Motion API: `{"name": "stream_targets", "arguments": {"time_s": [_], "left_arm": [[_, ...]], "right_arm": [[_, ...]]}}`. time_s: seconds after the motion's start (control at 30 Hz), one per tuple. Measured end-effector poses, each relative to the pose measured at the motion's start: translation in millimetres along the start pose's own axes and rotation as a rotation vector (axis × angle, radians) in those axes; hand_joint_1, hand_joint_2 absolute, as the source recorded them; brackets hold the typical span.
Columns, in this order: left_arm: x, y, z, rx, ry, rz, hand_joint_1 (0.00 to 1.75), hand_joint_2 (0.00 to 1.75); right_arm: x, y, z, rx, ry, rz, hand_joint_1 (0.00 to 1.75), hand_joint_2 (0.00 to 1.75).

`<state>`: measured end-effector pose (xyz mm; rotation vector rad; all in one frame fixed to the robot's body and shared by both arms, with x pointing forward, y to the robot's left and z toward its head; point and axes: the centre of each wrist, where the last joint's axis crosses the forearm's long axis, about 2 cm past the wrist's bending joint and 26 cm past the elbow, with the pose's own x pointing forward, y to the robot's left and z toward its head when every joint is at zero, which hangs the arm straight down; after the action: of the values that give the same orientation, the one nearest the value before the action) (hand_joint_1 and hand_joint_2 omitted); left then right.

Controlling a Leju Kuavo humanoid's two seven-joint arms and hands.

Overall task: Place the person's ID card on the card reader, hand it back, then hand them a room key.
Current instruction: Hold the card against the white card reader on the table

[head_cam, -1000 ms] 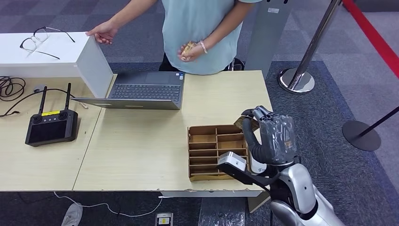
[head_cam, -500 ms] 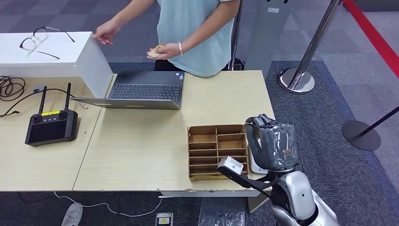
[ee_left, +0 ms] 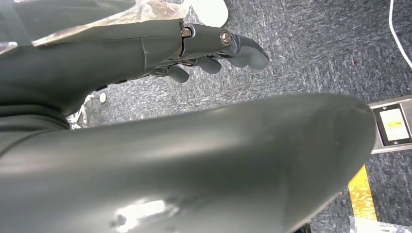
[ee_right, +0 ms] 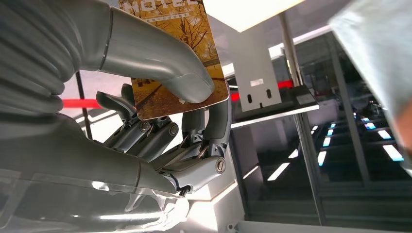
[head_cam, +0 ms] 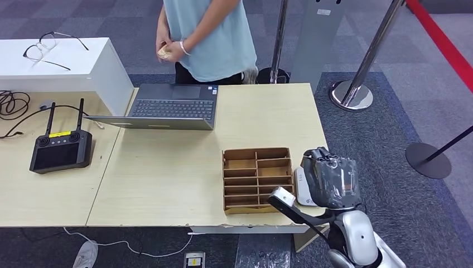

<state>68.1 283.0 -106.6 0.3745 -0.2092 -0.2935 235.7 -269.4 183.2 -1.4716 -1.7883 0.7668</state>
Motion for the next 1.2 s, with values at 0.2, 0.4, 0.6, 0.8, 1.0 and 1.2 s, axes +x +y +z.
{"name": "stream_targets", "arguments": {"time_s": [0.2, 0.4, 0.6, 0.8, 1.0, 1.2], "left_arm": [[0, 0, 0, 0.001, -0.003, -0.006, 0.0, 0.0], [0, 0, 0, 0.0, -0.006, -0.012, 0.0, 0.0], [1, 0, 0, 0.001, -0.013, -0.017, 0.0, 0.0], [1, 0, 0, 0.001, -0.017, -0.027, 0.0, 0.0], [1, 0, 0, 0.001, -0.02, -0.032, 0.0, 0.0], [1, 1, 0, 0.001, -0.02, -0.033, 0.0, 0.0]], "right_arm": [[-6, 12, 5, 0.037, 0.006, 0.039, 1.75, 1.75], [-10, 24, 8, 0.084, 0.012, 0.049, 1.75, 1.75], [-11, 34, 3, 0.117, 0.008, 0.055, 1.75, 1.75], [-11, 44, 2, 0.147, 0.017, 0.046, 1.75, 1.75], [-9, 55, 7, 0.182, 0.018, 0.047, 1.75, 1.75], [-10, 62, 12, 0.213, 0.027, 0.055, 1.75, 1.75]]}}
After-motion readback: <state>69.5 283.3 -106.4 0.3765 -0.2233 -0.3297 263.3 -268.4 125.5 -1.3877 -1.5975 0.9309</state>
